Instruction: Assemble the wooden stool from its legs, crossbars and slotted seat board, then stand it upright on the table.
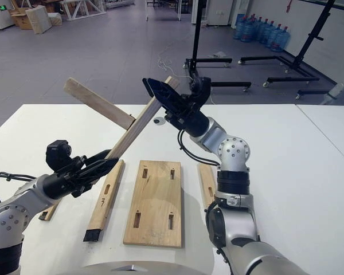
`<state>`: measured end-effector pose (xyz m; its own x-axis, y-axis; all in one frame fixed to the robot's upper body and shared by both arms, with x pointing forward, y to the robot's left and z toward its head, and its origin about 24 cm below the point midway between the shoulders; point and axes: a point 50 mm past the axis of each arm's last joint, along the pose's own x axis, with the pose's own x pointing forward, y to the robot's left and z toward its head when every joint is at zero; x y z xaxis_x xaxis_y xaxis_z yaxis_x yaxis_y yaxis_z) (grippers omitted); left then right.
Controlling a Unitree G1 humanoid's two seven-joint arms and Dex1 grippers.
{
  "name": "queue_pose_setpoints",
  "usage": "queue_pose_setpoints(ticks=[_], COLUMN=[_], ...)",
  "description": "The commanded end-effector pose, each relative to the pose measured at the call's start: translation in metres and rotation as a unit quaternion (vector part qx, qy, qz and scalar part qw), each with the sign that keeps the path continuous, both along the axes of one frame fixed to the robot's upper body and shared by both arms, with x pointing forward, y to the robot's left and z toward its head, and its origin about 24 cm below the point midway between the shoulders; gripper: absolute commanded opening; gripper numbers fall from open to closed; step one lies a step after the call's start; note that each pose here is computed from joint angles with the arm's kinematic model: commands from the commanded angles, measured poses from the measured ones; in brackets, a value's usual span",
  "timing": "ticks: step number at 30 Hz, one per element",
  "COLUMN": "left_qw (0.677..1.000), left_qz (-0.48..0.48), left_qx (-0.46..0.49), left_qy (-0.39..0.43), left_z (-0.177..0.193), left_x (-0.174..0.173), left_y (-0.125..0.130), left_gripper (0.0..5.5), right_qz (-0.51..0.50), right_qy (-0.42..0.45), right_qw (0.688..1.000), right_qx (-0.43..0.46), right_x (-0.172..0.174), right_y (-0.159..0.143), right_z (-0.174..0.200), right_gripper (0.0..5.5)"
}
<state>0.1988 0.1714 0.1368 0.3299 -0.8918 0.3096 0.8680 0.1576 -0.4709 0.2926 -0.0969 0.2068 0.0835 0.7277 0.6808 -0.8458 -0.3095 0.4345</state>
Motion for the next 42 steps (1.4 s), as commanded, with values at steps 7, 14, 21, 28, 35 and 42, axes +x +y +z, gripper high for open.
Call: queue_pose_setpoints(ticks=[7,14,21,28,35,42], left_qw=[0.994,0.985,0.974,0.965,0.967,0.968], left_qz=[0.102,0.158,0.21,0.241,0.231,0.216], left_qx=[0.022,0.023,0.031,0.039,0.048,0.049], left_qy=[0.037,0.067,0.08,0.096,0.1,0.12], left_z=[-0.02,-0.035,-0.034,-0.03,-0.029,-0.034], left_x=[0.003,-0.013,-0.017,-0.012,0.0,0.003], left_y=[0.004,0.008,0.017,0.031,0.037,0.034], left_gripper=[3.11,3.44,3.44,3.44,3.44,3.44], right_qz=[-0.043,-0.159,-0.174,-0.195,-0.212,-0.197], right_qy=[-0.092,-0.2,-0.258,-0.254,-0.254,-0.256], right_qw=[0.993,0.961,0.928,0.92,0.919,0.916], right_qx=[-0.062,-0.107,-0.205,-0.226,-0.215,-0.237], right_x=[-0.003,0.015,0.013,-0.008,-0.001,0.007], right_y=[-0.002,-0.038,-0.047,-0.051,-0.053,-0.059], right_z=[0.012,0.053,0.031,-0.012,-0.03,-0.045], right_gripper=[2.06,2.06,2.06,2.06,2.06,2.06])
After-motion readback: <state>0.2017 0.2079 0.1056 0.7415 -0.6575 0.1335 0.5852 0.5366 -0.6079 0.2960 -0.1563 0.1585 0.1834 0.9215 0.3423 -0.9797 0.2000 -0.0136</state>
